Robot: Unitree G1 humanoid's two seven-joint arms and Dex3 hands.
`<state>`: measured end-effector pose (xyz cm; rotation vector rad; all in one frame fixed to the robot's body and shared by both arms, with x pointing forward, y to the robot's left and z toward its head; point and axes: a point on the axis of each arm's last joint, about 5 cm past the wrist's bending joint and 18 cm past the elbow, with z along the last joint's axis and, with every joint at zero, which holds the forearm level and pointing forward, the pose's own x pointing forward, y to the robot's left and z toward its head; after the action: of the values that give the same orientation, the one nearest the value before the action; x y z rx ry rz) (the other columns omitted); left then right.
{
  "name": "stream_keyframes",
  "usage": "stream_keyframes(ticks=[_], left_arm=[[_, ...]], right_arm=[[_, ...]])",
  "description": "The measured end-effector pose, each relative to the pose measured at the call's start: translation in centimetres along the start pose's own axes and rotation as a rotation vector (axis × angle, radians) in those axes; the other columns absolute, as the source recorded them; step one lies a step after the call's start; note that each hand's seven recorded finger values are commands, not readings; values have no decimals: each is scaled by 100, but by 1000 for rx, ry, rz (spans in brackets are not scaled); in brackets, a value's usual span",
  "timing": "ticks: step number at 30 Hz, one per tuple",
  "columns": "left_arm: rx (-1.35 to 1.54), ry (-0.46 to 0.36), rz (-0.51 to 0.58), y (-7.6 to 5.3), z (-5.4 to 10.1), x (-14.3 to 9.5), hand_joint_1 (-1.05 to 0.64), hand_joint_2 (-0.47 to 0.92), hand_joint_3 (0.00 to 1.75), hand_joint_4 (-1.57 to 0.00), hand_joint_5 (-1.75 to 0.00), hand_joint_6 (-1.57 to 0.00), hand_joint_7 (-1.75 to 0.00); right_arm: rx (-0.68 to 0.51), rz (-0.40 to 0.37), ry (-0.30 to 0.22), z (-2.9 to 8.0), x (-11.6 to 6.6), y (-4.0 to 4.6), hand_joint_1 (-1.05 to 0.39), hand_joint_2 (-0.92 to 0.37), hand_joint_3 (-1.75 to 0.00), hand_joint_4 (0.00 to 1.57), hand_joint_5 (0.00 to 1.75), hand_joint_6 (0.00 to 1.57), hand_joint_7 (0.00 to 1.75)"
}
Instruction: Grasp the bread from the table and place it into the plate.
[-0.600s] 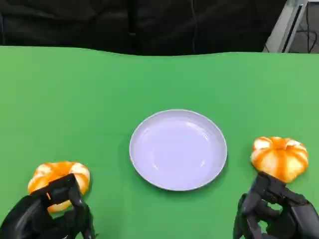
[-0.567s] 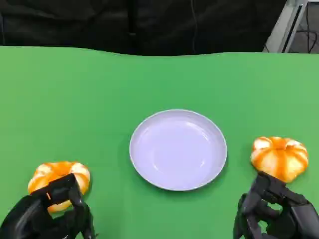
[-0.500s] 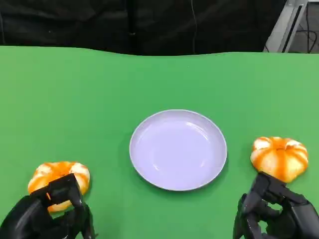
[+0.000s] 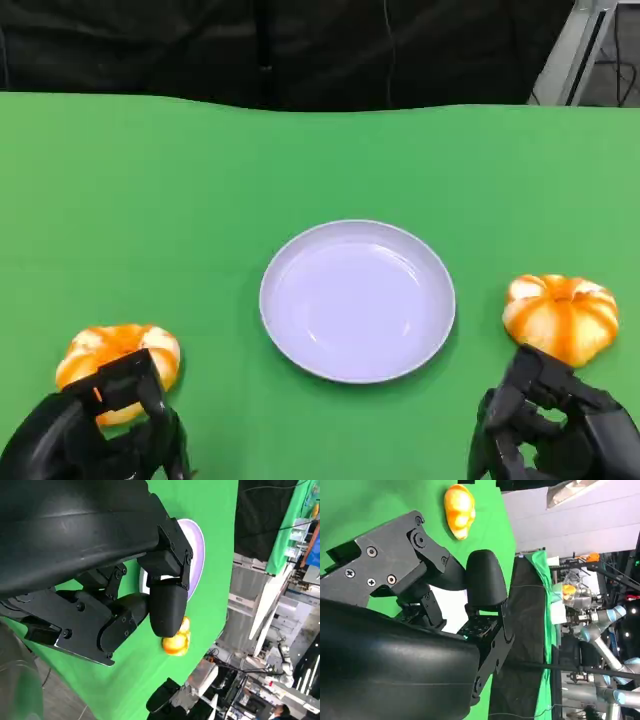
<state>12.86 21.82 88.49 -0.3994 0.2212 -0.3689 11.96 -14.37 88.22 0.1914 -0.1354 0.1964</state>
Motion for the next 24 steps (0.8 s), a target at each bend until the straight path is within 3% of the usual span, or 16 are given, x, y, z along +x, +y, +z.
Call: stream_keyframes(ticks=[2, 4, 6, 8, 9, 10, 12, 14, 20, 24], left_arm=[[0, 0, 0, 0, 0, 0, -11, 66, 107, -81, -175, -69, -170], [1, 0, 0, 0, 0, 1, -11, 64, 106, -76, -175, -68, -156], [8, -7, 2, 0, 4, 0, -15, 60, 96, -66, -156, -73, -116], [46, -30, 24, -4, 7, -2, -22, 78, 49, -65, -118, -87, -56], [81, -65, 47, -15, 5, -3, -23, 81, 41, -65, -114, -90, -46], [111, -97, 63, -25, 3, -3, -30, 87, 26, -56, -73, -84, -23], [226, -161, 116, -39, -16, 4, -43, 91, 22, -51, -33, -77, -5], [360, -221, 183, -46, -39, 4, -51, 92, 27, -44, -18, -68, -1], [858, -383, 332, -73, -132, -20, -67, 92, 31, -28, -4, -52, 0], [1126, -416, 361, -60, -124, -46, -70, 92, 31, -26, -2, -50, 0]], right_arm=[[0, 0, 0, 0, 0, 0, -13, -57, -121, 85, 175, 68, 170], [0, 0, 0, 0, 0, 0, -12, -57, -121, 85, 175, 68, 169], [0, 0, 0, 0, 1, 1, -12, -57, -121, 85, 175, 67, 169], [0, 2, 0, 0, 2, 3, -13, -57, -121, 85, 175, 68, 169], [1, 2, 0, 0, 1, 3, -13, -57, -120, 85, 175, 68, 169], [1, 2, 0, -1, 1, 4, -13, -58, -120, 85, 175, 68, 169], [1, 4, 0, -1, 4, 9, -13, -58, -120, 85, 175, 68, 169], [2, 6, 0, -1, 6, 13, -13, -58, -120, 85, 175, 68, 169], [2, 8, -3, 1, 11, 12, -12, -58, -120, 85, 175, 68, 169], [2, 7, -5, 3, 17, 6, -12, -58, -121, 85, 175, 68, 168]])
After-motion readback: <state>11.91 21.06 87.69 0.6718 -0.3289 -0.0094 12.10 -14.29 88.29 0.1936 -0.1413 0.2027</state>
